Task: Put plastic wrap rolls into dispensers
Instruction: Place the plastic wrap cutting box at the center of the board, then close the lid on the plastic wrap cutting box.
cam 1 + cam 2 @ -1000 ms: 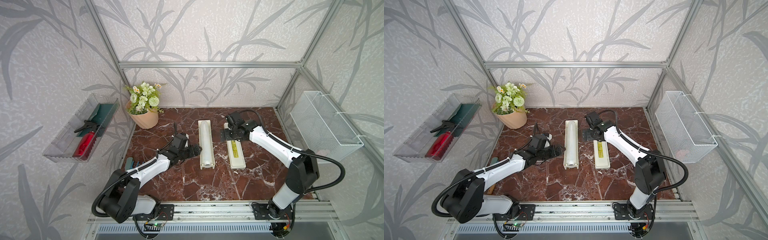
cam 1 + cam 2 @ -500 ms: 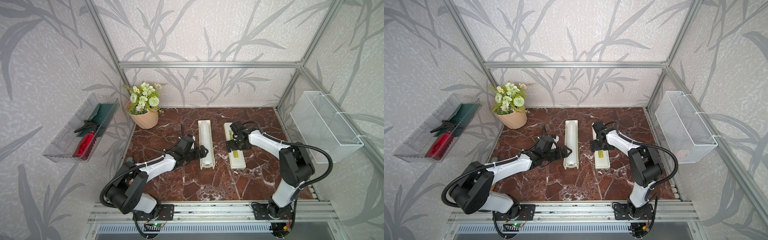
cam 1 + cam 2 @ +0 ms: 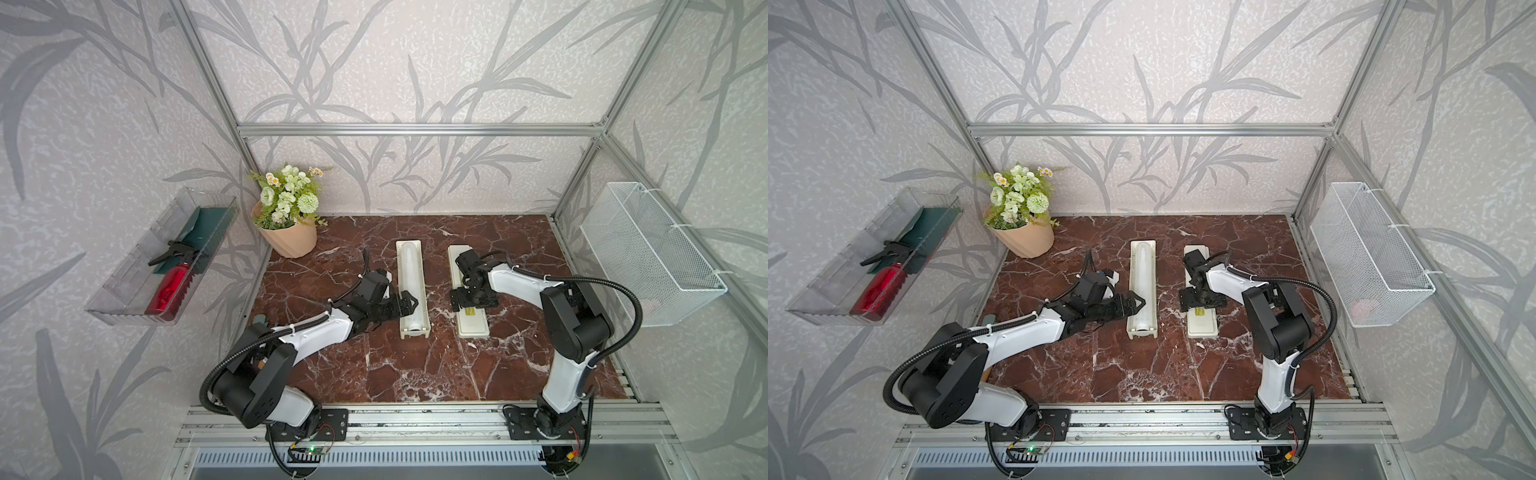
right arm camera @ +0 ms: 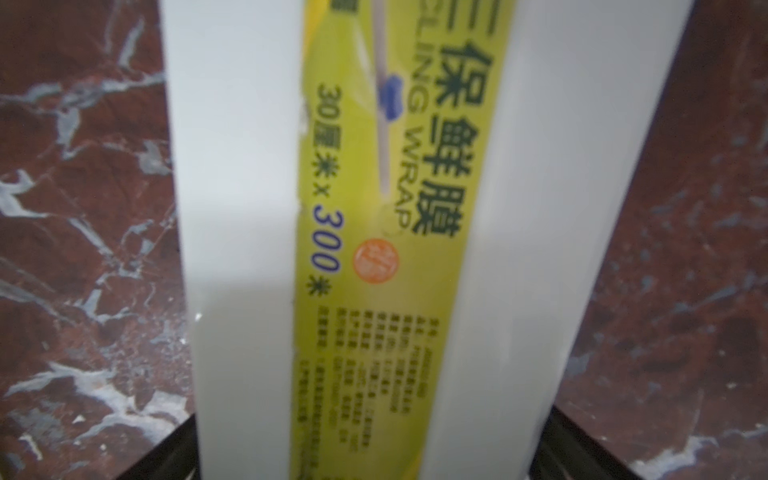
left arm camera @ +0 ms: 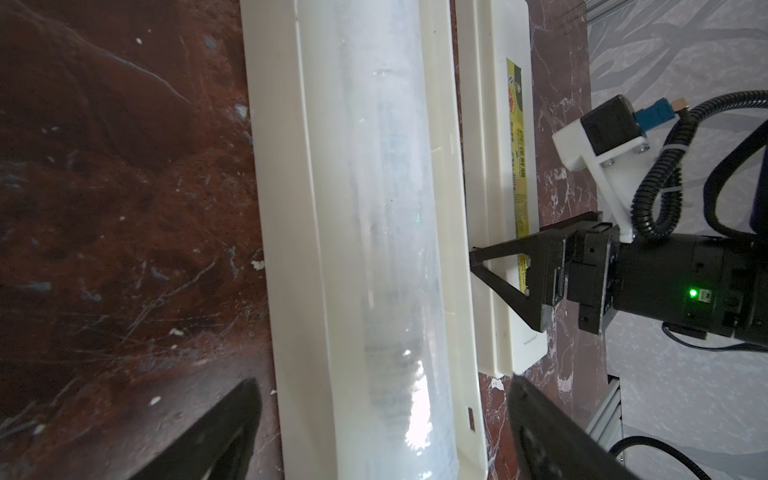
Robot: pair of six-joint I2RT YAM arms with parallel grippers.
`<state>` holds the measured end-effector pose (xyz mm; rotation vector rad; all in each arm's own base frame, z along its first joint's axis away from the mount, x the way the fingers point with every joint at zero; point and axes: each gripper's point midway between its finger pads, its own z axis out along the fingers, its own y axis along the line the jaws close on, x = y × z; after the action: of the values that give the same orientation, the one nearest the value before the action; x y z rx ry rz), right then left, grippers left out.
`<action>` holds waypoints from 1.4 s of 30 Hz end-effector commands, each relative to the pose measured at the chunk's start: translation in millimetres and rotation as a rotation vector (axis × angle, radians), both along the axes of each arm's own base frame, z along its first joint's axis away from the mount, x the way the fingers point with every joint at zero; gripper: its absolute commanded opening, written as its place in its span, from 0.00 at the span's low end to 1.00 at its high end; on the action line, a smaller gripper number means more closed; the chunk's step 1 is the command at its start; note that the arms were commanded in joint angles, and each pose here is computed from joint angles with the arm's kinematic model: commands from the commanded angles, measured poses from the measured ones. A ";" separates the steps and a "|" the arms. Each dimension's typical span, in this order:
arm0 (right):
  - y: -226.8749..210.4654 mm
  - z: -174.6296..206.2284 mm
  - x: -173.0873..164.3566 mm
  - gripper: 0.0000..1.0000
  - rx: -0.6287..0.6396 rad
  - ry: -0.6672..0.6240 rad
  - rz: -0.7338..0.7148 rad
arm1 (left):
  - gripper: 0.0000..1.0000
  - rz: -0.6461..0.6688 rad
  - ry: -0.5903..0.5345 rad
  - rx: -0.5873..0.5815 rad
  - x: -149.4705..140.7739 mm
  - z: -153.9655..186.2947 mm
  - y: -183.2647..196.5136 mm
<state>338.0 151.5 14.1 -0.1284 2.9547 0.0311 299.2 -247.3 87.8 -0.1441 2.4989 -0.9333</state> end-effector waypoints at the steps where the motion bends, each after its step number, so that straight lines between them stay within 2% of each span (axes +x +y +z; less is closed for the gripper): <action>1: -8.7 -14.8 -6.5 0.99 -0.042 0.046 -0.042 | 0.91 0.008 -0.024 -0.017 6.4 10.2 -6.1; 3: -10.5 -14.7 -7.2 0.99 -0.052 0.050 -0.049 | 0.91 0.004 -0.024 -0.025 6.2 10.6 -9.2; 7: -10.8 -7.1 -5.9 0.85 -0.050 0.033 -0.053 | 0.91 -0.010 -0.017 -0.062 3.0 10.8 -22.9; 9: -10.1 -0.9 -4.6 0.81 -0.042 0.023 -0.057 | 0.91 -0.016 -0.012 -0.072 1.0 10.6 -29.0; 19: -1.0 51.3 2.1 0.81 0.026 -0.043 -0.050 | 0.91 -0.032 -0.022 -0.097 -2.5 18.0 -42.8; 27: 11.4 114.0 0.0 0.81 0.104 -0.122 -0.044 | 0.94 0.001 -0.096 0.051 1.9 39.7 -5.9; 32: 42.0 144.3 -3.9 0.81 0.234 -0.149 -0.042 | 0.95 0.073 -0.109 0.094 7.6 52.8 34.1; 40: 108.2 163.4 -6.2 0.81 0.332 -0.159 0.041 | 0.95 0.098 -0.072 0.120 4.2 48.3 61.4; 42: 122.7 153.1 -4.3 0.81 0.341 -0.145 0.047 | 0.95 0.098 -0.070 0.119 2.6 48.1 62.8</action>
<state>330.8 255.6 172.1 -0.1583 2.7428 0.4486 307.8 -190.4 133.6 -0.2059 2.4408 -0.7584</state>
